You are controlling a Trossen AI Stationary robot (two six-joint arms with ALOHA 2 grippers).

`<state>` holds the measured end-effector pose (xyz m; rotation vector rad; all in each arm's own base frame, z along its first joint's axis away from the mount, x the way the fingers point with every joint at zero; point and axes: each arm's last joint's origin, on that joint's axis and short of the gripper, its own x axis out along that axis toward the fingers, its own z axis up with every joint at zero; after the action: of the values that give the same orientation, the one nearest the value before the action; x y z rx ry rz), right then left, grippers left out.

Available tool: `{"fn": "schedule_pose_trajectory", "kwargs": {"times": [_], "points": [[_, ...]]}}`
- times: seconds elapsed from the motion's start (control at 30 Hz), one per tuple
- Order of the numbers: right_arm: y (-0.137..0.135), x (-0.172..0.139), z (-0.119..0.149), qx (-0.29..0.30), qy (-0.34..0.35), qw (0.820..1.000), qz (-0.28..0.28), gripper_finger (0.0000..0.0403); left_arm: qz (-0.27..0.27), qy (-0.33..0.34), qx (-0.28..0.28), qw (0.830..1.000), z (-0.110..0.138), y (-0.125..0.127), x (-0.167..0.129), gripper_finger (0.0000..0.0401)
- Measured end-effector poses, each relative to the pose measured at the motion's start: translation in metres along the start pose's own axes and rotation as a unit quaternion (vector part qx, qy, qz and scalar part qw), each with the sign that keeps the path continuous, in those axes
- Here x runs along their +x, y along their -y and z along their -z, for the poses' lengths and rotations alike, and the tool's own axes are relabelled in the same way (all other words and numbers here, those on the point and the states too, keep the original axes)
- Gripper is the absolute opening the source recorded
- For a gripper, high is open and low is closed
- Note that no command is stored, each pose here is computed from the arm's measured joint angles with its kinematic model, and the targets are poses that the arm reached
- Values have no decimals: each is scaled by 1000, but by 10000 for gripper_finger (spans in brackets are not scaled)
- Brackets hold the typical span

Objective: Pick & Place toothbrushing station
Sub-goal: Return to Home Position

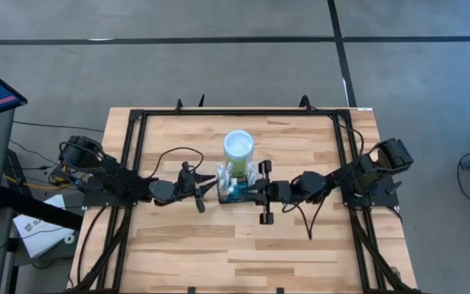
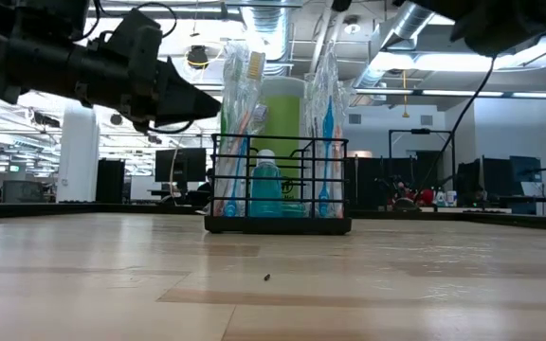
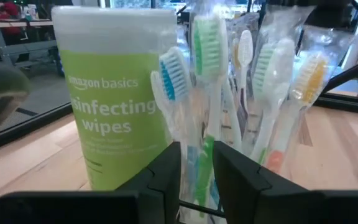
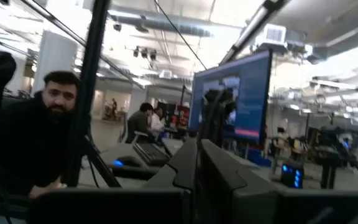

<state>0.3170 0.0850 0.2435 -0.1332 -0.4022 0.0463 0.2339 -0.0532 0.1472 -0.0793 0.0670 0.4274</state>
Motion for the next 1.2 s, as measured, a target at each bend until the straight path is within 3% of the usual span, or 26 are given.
{"fn": "schedule_pose_trajectory", "kwargs": {"times": [0.3, 0.53, 0.67, 0.83, 1.03, 1.2], "points": [[29, 1, -9, 1, -56, 998, 14, 7, 10, 10, -10, 1000, -21, -8, -13, 88], [56, -8, -22, -8, -141, 990, 25, 7, 18, 26, -36, 999, -22, -32, -35, 88], [73, -17, -23, -1, -139, 990, 7, 7, 25, 38, -45, 998, -23, -43, -45, 88], [96, -30, -12, 20, -162, 986, 29, 7, 44, 54, -57, 996, -27, -55, -51, 88], [105, -42, -6, 14, -175, 984, 39, 7, 44, 2, -39, 998, -20, -65, -49, 88], [116, -60, -9, 15, -174, 984, 41, 7, 74, 6, -40, 996, -25, -73, -48, 88]]}}
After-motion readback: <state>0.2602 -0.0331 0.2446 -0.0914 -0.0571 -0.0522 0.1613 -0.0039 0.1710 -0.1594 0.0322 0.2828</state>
